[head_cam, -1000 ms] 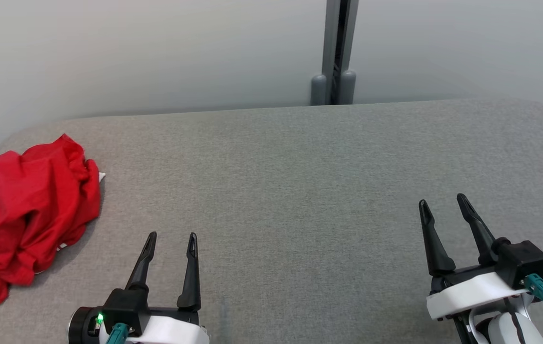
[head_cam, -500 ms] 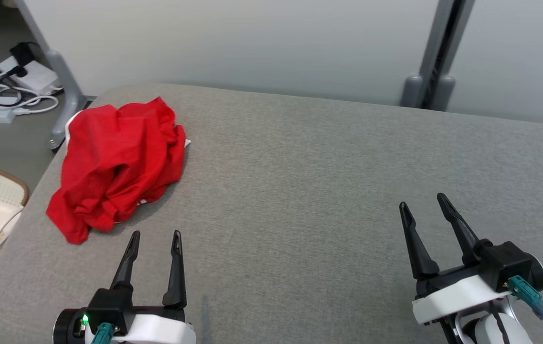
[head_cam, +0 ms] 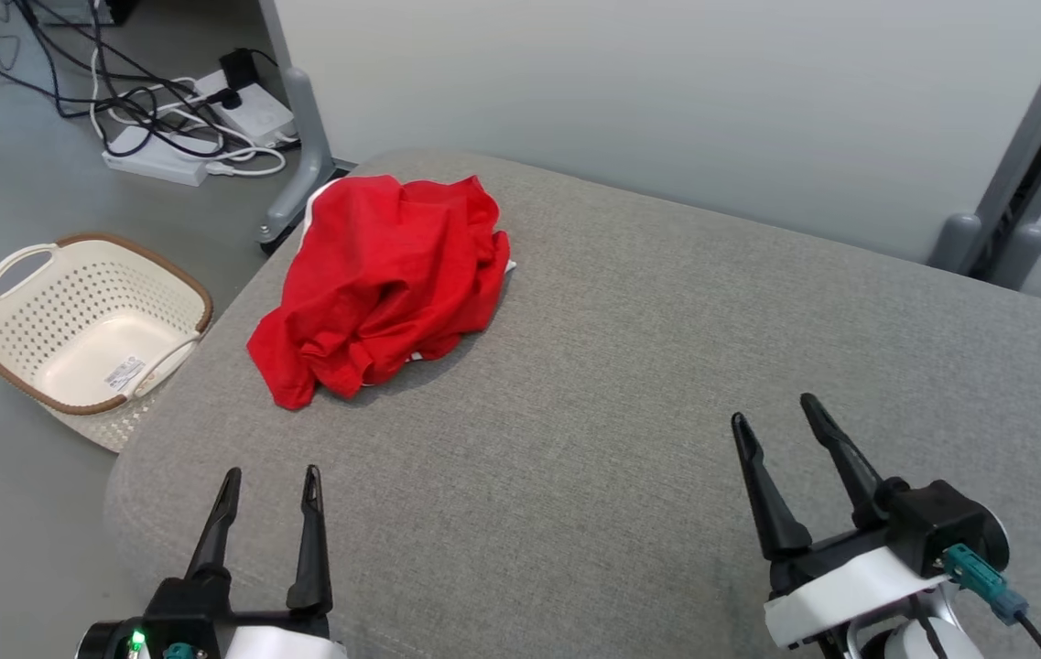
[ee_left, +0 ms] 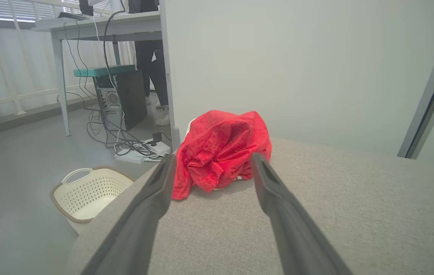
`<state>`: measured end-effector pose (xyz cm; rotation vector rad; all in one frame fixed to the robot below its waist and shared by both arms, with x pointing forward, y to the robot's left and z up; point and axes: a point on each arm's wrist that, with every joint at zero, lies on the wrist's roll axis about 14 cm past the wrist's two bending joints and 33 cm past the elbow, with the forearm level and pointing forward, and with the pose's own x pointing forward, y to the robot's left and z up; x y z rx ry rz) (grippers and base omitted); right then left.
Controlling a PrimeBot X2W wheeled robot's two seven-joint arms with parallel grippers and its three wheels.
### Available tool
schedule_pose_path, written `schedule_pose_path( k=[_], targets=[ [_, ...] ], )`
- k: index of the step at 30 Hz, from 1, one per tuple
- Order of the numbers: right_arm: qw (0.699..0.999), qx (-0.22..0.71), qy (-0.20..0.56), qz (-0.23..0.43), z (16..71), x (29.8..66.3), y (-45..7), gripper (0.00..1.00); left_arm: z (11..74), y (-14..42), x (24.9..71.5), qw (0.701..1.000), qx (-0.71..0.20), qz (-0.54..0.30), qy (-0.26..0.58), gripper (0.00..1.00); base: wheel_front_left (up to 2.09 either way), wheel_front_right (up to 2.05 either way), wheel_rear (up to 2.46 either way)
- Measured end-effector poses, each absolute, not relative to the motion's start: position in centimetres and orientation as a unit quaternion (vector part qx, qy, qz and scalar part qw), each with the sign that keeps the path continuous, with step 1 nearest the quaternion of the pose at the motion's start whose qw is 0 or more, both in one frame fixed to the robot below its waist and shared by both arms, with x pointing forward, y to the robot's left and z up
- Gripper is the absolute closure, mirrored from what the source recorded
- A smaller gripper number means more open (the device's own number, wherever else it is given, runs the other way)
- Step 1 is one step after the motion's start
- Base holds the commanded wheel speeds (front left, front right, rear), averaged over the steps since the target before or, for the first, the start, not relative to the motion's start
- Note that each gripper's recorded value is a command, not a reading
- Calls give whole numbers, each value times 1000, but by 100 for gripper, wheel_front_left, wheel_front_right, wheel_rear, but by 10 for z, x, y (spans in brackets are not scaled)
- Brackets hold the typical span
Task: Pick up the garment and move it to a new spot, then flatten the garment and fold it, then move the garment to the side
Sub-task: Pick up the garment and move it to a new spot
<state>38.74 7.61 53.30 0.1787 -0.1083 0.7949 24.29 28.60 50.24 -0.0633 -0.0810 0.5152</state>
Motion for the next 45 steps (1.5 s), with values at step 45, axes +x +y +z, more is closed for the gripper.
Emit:
schedule_pose_path(
  k=[45],
  targets=[
    [920, 79, -30, 384, 486, 441, 83, 0, 484, 350, 349, 976, -47, 208, 42, 0, 0, 0, 0]
  ],
)
